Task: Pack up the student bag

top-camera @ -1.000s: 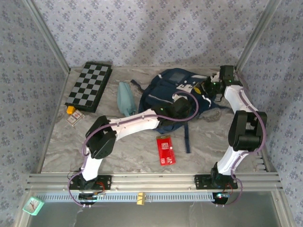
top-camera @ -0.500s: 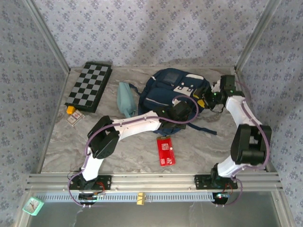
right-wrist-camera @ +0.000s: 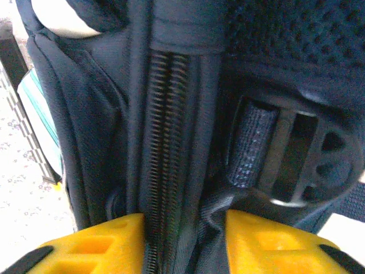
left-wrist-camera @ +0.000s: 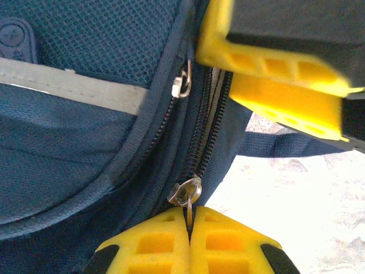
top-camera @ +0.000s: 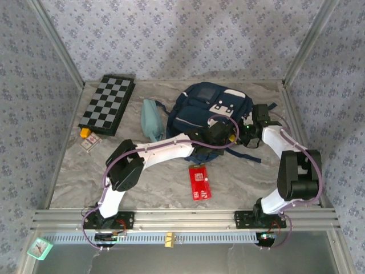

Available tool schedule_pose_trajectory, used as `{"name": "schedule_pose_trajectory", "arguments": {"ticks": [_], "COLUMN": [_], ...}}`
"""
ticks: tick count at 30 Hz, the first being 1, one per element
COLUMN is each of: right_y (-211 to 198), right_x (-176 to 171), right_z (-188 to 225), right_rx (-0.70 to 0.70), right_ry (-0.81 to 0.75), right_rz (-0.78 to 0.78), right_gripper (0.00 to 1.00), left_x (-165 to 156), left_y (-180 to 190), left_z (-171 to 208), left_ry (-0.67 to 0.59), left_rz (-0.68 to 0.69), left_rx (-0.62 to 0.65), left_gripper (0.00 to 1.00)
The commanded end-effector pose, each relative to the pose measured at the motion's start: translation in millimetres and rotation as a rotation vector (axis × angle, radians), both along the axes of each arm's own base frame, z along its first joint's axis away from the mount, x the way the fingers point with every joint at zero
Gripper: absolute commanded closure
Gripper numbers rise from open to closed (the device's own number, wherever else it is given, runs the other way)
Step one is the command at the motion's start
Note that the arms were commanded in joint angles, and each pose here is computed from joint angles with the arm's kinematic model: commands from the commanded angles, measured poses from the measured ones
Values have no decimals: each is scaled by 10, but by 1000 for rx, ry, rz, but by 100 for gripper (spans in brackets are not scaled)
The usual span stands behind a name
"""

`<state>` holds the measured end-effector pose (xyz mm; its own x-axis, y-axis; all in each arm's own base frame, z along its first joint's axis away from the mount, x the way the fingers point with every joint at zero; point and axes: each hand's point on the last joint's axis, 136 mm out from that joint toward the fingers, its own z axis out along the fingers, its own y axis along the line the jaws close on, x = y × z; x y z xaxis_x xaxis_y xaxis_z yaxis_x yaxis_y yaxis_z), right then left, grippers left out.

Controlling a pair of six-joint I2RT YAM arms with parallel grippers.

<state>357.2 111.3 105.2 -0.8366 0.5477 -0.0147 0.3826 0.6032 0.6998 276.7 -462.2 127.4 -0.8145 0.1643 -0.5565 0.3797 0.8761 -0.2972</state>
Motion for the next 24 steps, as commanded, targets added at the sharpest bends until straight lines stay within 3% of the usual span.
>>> {"name": "schedule_pose_trajectory", "arguments": {"ticks": [1, 3, 8, 19, 24], "right_y": [-16, -79, -310, -937, -1123], "right_x": [254, 299, 372, 588, 792], "right_z": [75, 93, 190, 438, 601], "right_rx": [-28, -48, -101, -100, -118], "right_ry": [-68, -82, -115, -159, -201], "right_rz": [-1, -9, -49, -137, -140], "right_gripper": [72, 83, 100, 100, 100], "left_x": [87, 83, 32, -35, 20], "left_y": [-163, -160, -114, 691, 989], "left_z": [318, 343, 355, 49, -36], "left_ry": [-52, -57, -49, -46, -42], "left_rz": [-26, -35, -63, -43, -9], "left_rx": [-66, -61, -36, 175, 189], "left_gripper": [100, 100, 100, 100, 100]}}
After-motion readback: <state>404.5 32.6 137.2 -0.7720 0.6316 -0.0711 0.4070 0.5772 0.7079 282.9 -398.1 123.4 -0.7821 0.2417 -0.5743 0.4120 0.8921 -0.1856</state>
